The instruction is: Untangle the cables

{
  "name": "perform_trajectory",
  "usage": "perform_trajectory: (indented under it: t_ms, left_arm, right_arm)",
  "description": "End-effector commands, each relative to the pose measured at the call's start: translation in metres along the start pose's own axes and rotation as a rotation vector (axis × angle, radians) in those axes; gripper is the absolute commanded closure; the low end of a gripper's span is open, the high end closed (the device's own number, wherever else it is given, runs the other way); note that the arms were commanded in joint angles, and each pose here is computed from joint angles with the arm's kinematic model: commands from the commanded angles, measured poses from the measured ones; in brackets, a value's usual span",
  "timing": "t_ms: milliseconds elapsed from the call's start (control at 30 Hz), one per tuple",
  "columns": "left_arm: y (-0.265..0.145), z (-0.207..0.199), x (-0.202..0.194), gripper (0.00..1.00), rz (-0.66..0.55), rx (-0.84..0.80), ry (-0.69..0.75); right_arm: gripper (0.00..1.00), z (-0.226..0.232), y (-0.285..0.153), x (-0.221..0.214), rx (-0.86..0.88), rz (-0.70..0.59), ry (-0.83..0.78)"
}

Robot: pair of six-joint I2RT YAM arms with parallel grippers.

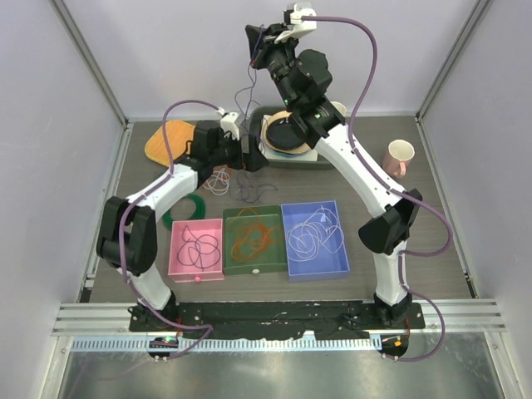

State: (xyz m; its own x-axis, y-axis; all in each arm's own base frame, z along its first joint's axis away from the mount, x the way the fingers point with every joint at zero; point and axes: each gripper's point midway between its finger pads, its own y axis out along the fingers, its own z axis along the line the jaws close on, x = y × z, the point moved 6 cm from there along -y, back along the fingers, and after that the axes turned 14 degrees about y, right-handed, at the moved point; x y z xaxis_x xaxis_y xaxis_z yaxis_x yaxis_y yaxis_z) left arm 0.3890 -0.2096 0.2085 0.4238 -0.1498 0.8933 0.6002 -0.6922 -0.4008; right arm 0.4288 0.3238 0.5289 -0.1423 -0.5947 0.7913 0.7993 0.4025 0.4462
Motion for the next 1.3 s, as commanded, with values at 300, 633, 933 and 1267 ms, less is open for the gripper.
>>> perform_trajectory:
  t_ms: [300, 633, 933, 1267]
  left_arm:
    - [0.030, 0.022, 0.026, 0.54, -0.136, 0.109, -0.058]
    - [-0.022, 0.087, -0.007, 1.00, -0.037, 0.664, -0.130]
    - [-0.086, 0.162, -0.053, 1.00, -0.009, 0.843, -0.488]
    - [-0.084, 0.163, -0.054, 1.00, 0.055, 0.824, -0.526]
  right_arm:
    - [0.99, 0.018, -0.016, 0.068, -0.078, -0.174, 0.078]
    - [0.99, -0.031, -0.036, 0.089, -0.370, -0.221, -0.192]
    - [0.99, -0.132, -0.068, 0.127, -0.682, -0.231, -0.326]
    - [0.99, -0.152, -0.091, 0.153, -0.707, -0.147, -0.470]
